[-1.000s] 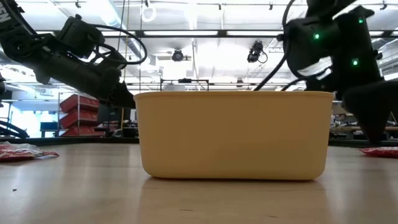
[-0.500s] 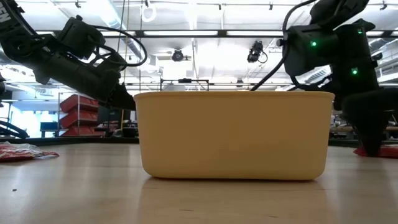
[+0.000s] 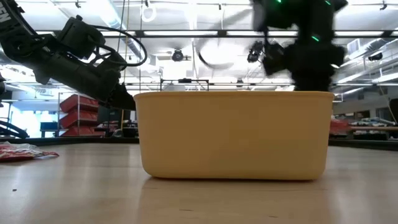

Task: Sort candy
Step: Put the red candy into the green bin

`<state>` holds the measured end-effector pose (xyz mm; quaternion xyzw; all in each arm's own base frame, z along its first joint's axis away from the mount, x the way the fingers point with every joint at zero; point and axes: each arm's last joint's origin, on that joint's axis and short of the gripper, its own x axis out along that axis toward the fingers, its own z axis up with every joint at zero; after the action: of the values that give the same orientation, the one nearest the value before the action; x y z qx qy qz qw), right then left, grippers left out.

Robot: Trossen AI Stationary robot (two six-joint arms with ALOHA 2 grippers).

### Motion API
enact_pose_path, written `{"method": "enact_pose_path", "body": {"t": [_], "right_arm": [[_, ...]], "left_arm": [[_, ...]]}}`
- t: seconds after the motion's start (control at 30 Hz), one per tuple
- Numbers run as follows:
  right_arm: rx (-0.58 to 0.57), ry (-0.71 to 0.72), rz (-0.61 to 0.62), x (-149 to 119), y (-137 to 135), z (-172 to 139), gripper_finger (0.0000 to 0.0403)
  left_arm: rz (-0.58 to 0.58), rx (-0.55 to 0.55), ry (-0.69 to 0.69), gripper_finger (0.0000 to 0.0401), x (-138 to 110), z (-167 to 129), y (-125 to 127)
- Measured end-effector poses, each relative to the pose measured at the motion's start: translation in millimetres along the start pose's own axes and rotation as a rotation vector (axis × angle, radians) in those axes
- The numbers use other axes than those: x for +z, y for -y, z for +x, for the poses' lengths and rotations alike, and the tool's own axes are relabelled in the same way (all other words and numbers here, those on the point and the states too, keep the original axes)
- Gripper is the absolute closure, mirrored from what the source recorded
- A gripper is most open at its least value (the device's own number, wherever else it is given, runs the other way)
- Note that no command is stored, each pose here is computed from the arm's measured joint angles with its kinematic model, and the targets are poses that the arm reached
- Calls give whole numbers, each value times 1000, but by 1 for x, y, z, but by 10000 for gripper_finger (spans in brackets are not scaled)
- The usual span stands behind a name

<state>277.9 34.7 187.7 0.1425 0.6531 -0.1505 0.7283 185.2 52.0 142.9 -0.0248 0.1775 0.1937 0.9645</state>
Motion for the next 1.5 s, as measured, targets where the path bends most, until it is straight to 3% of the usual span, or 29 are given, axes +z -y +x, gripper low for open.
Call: {"method": "enact_pose_path", "body": {"t": [0.2, 0.33, 0.57, 0.83, 1.17, 1.5], "right_arm": [[-12, 234, -83, 44, -2, -42, 402], [-16, 339, -177, 76, -4, -52, 402], [-74, 435, -306, 138, 3, -43, 402], [-120, 424, -348, 193, 14, -12, 403], [-93, 282, -366, 202, 17, 26, 374], [-79, 316, -395, 195, 4, 5, 236]], "left_arm": [[0, 0, 2, 398, 0, 0, 0], [1, 0, 2, 398, 0, 0, 0], [2, 0, 1, 398, 0, 0, 0], [3, 0, 0, 398, 0, 0, 0], [14, 1, -3, 398, 0, 0, 0], [20, 1, -2, 398, 0, 0, 0]]}}
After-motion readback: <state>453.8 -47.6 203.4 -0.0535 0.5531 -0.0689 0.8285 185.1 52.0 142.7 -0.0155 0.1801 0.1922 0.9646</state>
